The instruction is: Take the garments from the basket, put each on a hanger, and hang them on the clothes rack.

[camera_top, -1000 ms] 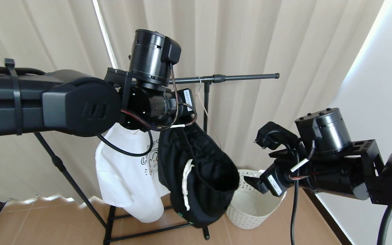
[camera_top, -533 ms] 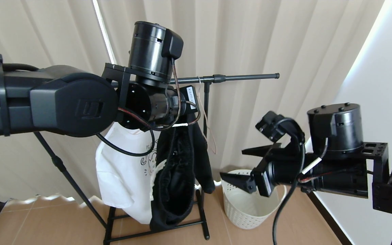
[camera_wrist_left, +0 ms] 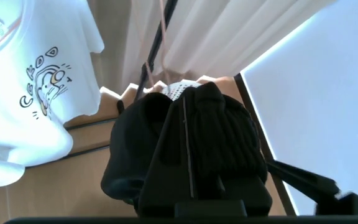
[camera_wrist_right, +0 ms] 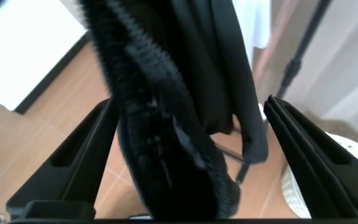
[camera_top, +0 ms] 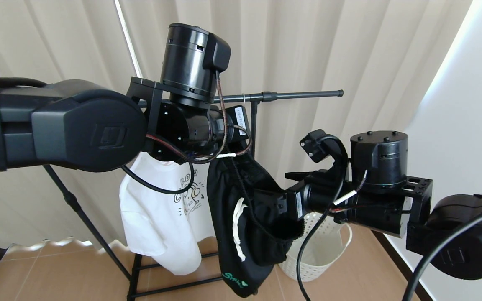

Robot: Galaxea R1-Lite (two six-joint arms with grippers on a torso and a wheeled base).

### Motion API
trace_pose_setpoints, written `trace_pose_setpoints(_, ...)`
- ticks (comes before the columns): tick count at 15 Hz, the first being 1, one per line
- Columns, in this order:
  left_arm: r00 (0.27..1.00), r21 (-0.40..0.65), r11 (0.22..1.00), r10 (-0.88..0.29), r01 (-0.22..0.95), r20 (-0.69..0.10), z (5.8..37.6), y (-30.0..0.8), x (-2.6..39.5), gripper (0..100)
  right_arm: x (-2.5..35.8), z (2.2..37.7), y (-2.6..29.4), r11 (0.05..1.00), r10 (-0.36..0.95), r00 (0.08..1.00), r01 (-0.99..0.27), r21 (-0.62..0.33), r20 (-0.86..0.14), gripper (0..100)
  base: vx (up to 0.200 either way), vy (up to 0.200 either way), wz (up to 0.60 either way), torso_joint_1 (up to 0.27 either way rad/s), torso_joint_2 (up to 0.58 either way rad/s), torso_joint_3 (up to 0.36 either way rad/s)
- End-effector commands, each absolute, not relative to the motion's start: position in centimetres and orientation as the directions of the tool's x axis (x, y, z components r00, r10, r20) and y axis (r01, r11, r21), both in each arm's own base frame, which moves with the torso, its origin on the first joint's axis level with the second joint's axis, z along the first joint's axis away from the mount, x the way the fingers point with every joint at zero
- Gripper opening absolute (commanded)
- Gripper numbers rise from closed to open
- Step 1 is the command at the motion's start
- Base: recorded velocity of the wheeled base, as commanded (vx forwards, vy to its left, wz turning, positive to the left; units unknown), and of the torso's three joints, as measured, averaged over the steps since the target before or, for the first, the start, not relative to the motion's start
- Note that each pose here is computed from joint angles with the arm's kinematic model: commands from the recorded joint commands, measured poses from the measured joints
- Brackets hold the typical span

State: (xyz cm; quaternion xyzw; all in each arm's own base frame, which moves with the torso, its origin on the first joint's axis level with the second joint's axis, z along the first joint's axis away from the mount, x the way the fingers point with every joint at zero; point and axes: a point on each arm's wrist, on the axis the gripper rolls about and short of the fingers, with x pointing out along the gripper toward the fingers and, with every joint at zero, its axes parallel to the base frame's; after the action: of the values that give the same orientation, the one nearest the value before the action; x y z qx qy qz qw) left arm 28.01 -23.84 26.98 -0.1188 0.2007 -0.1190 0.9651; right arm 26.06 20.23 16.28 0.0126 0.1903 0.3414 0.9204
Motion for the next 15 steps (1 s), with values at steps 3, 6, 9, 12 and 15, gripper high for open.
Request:
trace_pose_setpoints(3, 0.887, -0.283, 0.937, -0.302, 0.207, -0.349, 27.4, -24.3, 27.2, 0, 27.6, 14.0, 20.1, 0.788, 0.592, 0.696, -0.605, 0.113, -0.406, 100, 0.000, 0.000, 0.00, 0.000, 0.00, 0.000)
trace_pose_setpoints(6, 0.890, -0.288, 0.934, -0.305, 0.211, -0.340, 27.8, -24.1, 26.9, 0, 27.9, 11.9, 19.8, 0.812, 0.514, 0.717, -0.583, -0.002, -0.470, 100, 0.000, 0.000, 0.00, 0.000, 0.00, 0.000)
trace_pose_setpoints(9, 0.892, -0.292, 0.932, -0.308, 0.213, -0.331, 28.3, -23.8, 26.6, 0, 27.6, 10.8, 18.8, 0.797, 0.474, 0.720, -0.595, -0.101, -0.506, 100, 0.000, 0.000, 0.00, 0.000, 0.00, 0.000)
trace_pose_setpoints(12, 0.887, -0.284, 0.935, -0.305, 0.210, -0.348, 27.7, -23.7, 26.6, 0, 27.9, 11.1, 18.9, 0.797, 0.488, 0.735, -0.596, -0.104, -0.470, 0, 0.000, 0.000, 0.00, 0.000, 0.00, 0.000)
trace_pose_setpoints(15, 0.879, -0.273, 0.940, -0.301, 0.207, -0.371, 27.0, -23.8, 26.6, 0, 28.0, 12.0, 18.7, 0.805, 0.499, 0.763, -0.584, -0.108, -0.411, 0, 0.000, 0.000, 0.00, 0.000, 0.00, 0.000)
